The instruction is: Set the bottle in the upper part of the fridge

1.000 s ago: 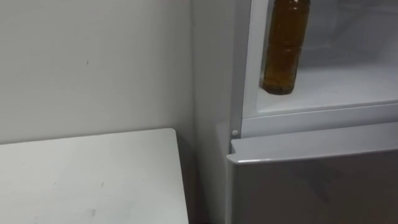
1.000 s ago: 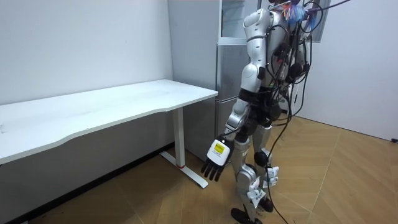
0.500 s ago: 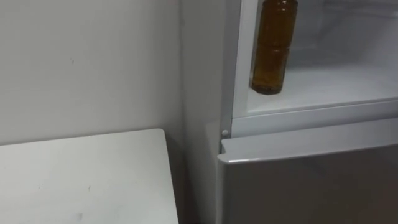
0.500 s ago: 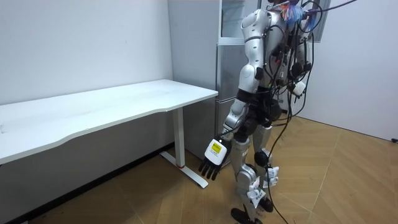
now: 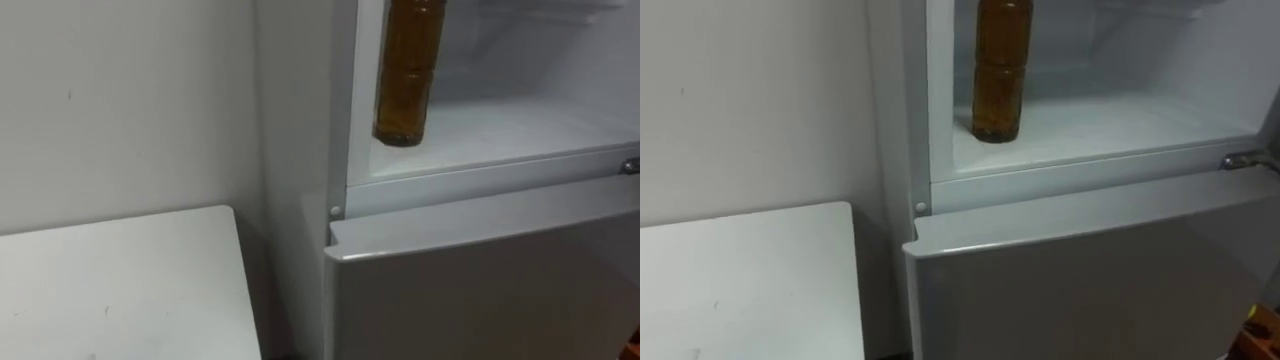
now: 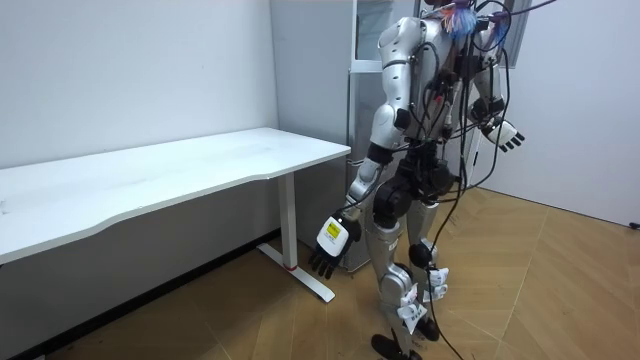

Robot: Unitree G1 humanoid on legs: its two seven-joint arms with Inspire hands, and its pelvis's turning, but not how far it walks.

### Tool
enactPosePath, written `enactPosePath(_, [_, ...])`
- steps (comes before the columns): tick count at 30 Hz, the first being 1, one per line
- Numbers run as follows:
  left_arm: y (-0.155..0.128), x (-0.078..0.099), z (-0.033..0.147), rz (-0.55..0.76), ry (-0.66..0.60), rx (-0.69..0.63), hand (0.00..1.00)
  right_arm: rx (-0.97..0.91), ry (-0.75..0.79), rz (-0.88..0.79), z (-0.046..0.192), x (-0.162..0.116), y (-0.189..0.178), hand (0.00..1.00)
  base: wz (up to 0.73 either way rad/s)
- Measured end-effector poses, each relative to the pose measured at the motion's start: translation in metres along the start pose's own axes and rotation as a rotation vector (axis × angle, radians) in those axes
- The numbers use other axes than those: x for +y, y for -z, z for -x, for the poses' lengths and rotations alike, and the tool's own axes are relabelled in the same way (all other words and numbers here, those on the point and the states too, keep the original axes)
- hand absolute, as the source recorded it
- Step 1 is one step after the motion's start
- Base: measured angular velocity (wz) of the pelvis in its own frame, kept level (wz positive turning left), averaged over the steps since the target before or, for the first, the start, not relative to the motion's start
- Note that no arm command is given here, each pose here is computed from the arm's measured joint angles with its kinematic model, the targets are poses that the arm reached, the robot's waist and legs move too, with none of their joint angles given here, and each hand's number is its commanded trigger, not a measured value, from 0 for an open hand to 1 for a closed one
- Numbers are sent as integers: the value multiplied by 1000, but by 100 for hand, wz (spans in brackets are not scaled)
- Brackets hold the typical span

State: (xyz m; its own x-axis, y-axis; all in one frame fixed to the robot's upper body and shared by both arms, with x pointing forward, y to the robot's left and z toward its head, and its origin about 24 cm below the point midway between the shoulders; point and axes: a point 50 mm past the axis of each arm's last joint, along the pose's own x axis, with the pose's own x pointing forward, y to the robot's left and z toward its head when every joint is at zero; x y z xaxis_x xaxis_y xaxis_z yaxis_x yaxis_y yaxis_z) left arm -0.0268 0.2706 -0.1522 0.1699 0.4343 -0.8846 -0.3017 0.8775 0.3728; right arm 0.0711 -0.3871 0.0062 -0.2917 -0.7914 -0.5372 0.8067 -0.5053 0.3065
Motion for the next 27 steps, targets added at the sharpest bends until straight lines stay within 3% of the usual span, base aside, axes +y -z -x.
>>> enactPosePath(6, [-5,5,-1,14,-19,-14,0,-10,-51,-140,11,15,-25,0,-6])
enactPosePath(27, [1,10,-1,0,-42,9,0,-46,-340,-374,60,53,-68,0,1])
